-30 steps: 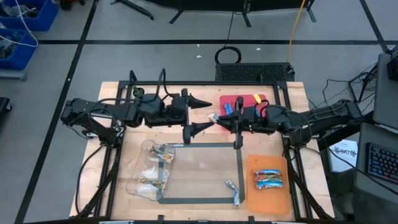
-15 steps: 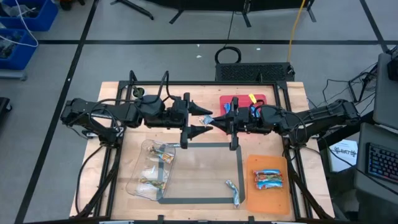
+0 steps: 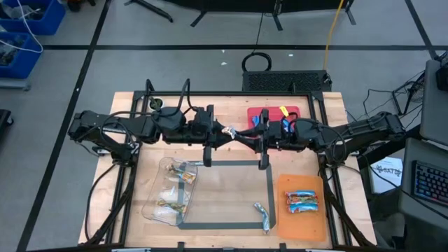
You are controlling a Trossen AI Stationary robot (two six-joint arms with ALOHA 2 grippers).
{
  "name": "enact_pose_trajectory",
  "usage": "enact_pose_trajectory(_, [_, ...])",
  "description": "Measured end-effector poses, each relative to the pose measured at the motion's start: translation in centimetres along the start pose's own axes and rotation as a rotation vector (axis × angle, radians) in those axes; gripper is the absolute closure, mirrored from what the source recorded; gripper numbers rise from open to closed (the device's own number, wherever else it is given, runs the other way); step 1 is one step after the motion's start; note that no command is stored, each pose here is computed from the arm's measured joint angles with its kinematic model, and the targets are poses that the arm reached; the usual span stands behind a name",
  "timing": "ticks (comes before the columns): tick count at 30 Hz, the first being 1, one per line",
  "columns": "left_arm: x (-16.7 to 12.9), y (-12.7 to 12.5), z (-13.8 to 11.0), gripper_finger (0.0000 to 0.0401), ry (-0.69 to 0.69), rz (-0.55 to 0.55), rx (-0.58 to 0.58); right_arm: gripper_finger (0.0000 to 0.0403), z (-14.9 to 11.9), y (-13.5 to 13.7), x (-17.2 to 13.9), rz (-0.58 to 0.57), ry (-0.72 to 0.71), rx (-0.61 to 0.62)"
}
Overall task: Pick and place Granola Bars by type
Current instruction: Put the yellow granola bar into the transparent bin
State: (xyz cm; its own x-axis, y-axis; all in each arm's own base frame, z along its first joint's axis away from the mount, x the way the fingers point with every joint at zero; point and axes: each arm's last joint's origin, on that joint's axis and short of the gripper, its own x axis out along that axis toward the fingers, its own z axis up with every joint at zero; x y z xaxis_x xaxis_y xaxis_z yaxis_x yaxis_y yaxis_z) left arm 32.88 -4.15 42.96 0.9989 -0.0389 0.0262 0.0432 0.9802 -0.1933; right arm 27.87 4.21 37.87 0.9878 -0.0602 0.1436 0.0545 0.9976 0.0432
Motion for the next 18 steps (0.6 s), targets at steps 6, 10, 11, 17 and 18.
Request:
enact_pose_trajectory(6, [0.0,0.0,0.0,0.0373,0.0,0.003,0.003,0.0281,0.6,0.0,-0.6,-0.012,-0.013,-0.081])
enact_pose_trajectory(10, [-0.1,0.0,0.0,0.0375,0.006,0.004,0.006,0.0226,2.0,-0.1,-1.7,-0.02,-0.065,-0.082])
enact_pose_trajectory(11, [-0.3,0.0,0.1,0.0376,0.004,0.008,0.009,0.0215,2.5,-0.2,-2.2,-0.02,-0.082,-0.075])
enact_pose_trajectory(17, [-1.4,-0.1,0.1,0.0377,0.073,0.051,0.023,0.0172,4.7,-0.2,-4.6,0.032,-0.153,-0.006])
enact_pose_trajectory(18, [-1.5,-0.1,-0.1,0.0377,0.095,0.058,0.02,0.0169,5.2,-0.3,-5.2,0.037,-0.164,0.005])
